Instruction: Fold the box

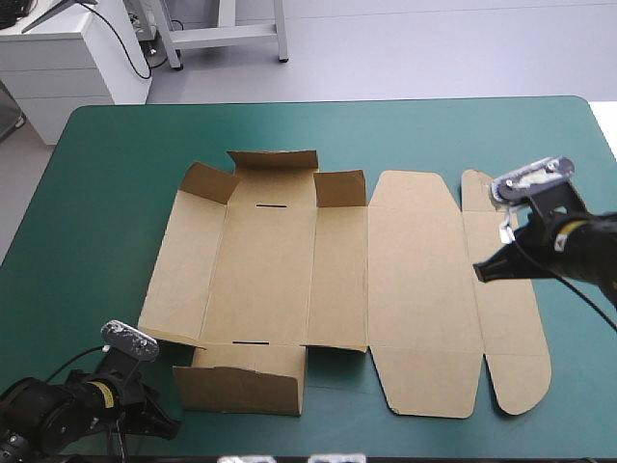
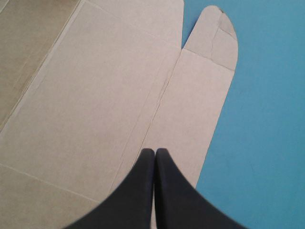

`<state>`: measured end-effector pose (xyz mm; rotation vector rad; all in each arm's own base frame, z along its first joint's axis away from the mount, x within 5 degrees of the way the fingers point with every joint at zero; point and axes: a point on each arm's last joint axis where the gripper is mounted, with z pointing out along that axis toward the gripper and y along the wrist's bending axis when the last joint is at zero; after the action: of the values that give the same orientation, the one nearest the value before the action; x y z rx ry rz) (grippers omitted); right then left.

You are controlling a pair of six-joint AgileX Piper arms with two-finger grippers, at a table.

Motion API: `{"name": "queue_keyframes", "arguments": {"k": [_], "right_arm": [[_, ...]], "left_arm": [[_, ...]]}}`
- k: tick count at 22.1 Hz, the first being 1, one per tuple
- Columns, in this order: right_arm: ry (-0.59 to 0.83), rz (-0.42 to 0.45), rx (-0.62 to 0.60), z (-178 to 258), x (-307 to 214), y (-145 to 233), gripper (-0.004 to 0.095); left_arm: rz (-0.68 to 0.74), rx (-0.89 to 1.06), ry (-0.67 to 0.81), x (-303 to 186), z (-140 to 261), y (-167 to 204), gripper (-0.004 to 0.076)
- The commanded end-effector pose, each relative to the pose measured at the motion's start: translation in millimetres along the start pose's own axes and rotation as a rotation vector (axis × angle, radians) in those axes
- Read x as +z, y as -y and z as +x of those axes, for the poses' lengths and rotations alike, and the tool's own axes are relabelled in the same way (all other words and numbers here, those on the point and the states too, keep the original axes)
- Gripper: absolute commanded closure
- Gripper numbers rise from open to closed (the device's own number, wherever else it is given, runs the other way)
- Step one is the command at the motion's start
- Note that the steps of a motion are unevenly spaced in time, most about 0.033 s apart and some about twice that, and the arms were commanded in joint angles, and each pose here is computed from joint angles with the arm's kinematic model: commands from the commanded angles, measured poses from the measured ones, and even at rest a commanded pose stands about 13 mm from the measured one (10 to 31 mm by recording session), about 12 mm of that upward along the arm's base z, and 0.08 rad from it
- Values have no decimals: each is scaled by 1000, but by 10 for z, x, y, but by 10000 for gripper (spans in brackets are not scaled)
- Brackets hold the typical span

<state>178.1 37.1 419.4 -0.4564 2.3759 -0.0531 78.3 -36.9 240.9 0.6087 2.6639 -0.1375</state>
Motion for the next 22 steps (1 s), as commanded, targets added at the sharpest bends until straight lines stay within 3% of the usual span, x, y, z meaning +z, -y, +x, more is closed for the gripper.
{"name": "queue_keyframes", "arguments": {"k": [1, 7, 10, 16, 22], "right_arm": [[117, 36, 50, 321, -192, -16, 927], [119, 29, 75, 949, -233, -127, 927], [120, 29, 79, 1090, -225, -152, 927], [116, 22, 104, 1097, -213, -158, 927], [117, 8, 111, 1095, -213, -171, 927]], "left_arm": [[2, -7, 48, -52, -70, 4, 731], [7, -9, 34, -91, -73, 9, 731], [13, -9, -50, -417, -102, 18, 731], [-18, -17, 280, -1237, -453, -2, 731], [-170, -2, 384, -1611, -642, -131, 731]]}}
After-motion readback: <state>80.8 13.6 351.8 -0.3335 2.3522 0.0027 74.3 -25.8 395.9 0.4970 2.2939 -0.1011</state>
